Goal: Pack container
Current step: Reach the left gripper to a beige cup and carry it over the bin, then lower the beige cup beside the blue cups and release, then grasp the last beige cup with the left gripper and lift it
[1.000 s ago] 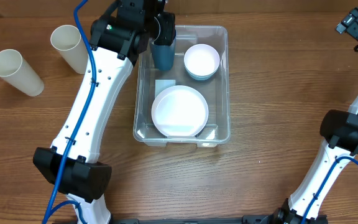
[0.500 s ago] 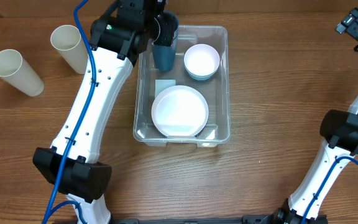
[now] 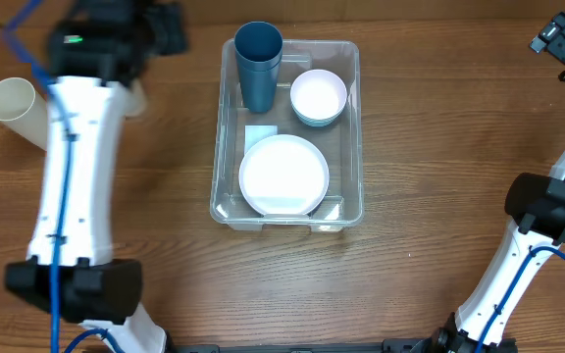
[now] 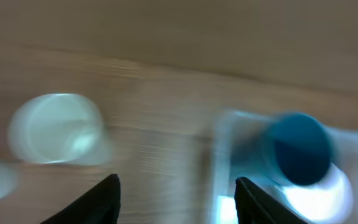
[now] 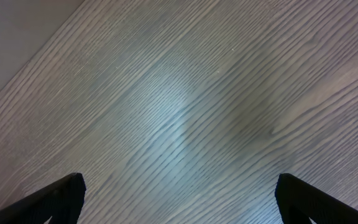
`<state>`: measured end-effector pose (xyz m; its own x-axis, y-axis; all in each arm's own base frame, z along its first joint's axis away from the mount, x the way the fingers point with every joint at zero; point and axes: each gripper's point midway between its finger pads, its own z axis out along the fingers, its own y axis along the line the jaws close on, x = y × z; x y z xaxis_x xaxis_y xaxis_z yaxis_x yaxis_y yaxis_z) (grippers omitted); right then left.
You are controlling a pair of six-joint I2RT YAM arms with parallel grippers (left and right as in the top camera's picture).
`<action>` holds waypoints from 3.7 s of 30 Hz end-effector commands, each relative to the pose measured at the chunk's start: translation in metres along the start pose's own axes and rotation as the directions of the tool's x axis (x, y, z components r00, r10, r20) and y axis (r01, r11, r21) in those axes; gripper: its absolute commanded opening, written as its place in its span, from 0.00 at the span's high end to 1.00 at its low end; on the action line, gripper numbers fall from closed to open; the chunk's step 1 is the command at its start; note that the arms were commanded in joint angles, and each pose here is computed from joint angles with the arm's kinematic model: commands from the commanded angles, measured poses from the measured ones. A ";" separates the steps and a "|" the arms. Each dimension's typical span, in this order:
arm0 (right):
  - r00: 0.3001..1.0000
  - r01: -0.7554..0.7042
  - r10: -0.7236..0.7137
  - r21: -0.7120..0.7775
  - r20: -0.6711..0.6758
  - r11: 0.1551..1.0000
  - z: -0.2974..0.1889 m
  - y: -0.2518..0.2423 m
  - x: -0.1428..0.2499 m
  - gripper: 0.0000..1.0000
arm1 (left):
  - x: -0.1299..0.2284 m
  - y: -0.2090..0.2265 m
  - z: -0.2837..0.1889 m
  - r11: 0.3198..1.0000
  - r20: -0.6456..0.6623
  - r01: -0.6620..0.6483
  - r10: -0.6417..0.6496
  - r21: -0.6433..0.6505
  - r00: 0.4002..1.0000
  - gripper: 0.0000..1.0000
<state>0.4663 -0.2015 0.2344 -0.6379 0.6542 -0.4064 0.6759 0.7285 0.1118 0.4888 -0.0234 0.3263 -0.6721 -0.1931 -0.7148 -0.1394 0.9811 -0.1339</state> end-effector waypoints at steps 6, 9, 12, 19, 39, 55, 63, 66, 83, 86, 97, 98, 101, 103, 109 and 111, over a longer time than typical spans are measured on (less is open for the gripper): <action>0.998 -0.012 0.012 -0.010 0.055 1.000 -0.021 -0.001 -0.007 0.00 | 0.010 0.088 0.077 0.983 -0.078 0.086 -0.099 -0.161 0.992 0.33; 0.998 -0.012 0.012 -0.010 0.055 1.000 -0.021 -0.001 -0.007 0.00 | 0.033 0.096 0.130 0.983 -0.150 0.052 -0.079 -0.178 0.986 0.33; 0.998 -0.012 0.012 -0.010 0.055 1.000 -0.021 -0.001 -0.007 0.00 | 0.053 0.102 0.156 0.980 -0.203 0.046 -0.086 -0.193 0.975 0.33; 0.998 -0.012 0.012 -0.010 0.055 1.000 -0.021 -0.001 -0.007 0.00 | 0.077 0.102 0.160 0.979 -0.297 0.033 -0.093 -0.199 0.950 0.96; 0.998 -0.012 0.012 -0.010 0.055 1.000 -0.021 -0.001 -0.007 0.00 | 0.113 -0.154 -0.068 0.876 -0.247 -0.326 0.424 0.356 0.871 0.96; 0.998 -0.012 0.012 -0.010 0.055 1.000 -0.021 -0.001 -0.007 0.00 | 0.175 -0.138 0.092 0.897 -0.478 -0.425 0.428 0.122 0.767 0.96; 0.998 -0.012 0.012 -0.010 0.055 1.000 -0.021 -0.001 -0.007 0.00 | 0.179 -0.138 0.104 0.895 -0.483 -0.428 0.430 0.121 0.762 0.73; 0.998 -0.012 0.012 -0.010 0.055 1.000 -0.021 -0.001 -0.007 0.00 | 0.165 -0.141 0.094 0.899 -0.450 -0.420 0.427 0.122 0.784 0.71; 0.998 -0.012 0.012 -0.010 0.055 1.000 -0.021 -0.001 -0.007 0.00 | -0.007 0.122 -0.070 0.931 -0.052 0.128 -0.155 -0.343 0.987 0.00; 0.998 -0.012 0.013 -0.010 0.055 1.000 -0.021 -0.001 -0.007 0.00 | 0.004 0.184 -0.034 0.902 -0.102 0.246 -0.299 -0.356 0.949 0.00; 0.998 -0.012 0.012 -0.010 0.055 1.000 -0.021 -0.001 -0.007 0.00 | 0.080 0.244 0.111 0.887 -0.360 0.277 -0.411 -0.369 0.837 0.00; 0.998 -0.012 0.012 -0.010 0.055 1.000 -0.021 -0.001 -0.007 0.00 | 0.086 0.246 0.119 0.886 -0.377 0.275 -0.415 -0.373 0.828 0.00; 0.998 -0.012 0.012 -0.010 0.055 1.000 -0.021 -0.001 -0.007 0.00 | 0.089 0.247 0.125 0.886 -0.380 0.274 -0.416 -0.374 0.826 0.17; 0.998 -0.012 0.012 -0.010 0.055 1.000 -0.021 -0.001 -0.007 0.00 | 0.089 0.247 0.125 0.886 -0.381 0.274 -0.416 -0.374 0.826 0.63; 0.998 -0.012 0.012 -0.010 0.055 1.000 -0.021 -0.001 -0.007 0.00 | 0.097 0.235 0.105 0.889 -0.439 0.284 -0.429 -0.358 0.789 0.96; 0.998 -0.012 0.013 -0.011 0.056 1.000 -0.021 -0.001 -0.007 0.00 | 0.081 0.229 0.083 0.892 -0.408 0.287 -0.420 -0.349 0.811 0.96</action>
<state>0.4662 -0.2014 0.2344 -0.6378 0.6545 -0.4061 0.6762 0.7282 0.1118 0.4595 0.1919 0.1522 -0.7923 -0.5800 -0.1894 -0.5838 0.8109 -0.0410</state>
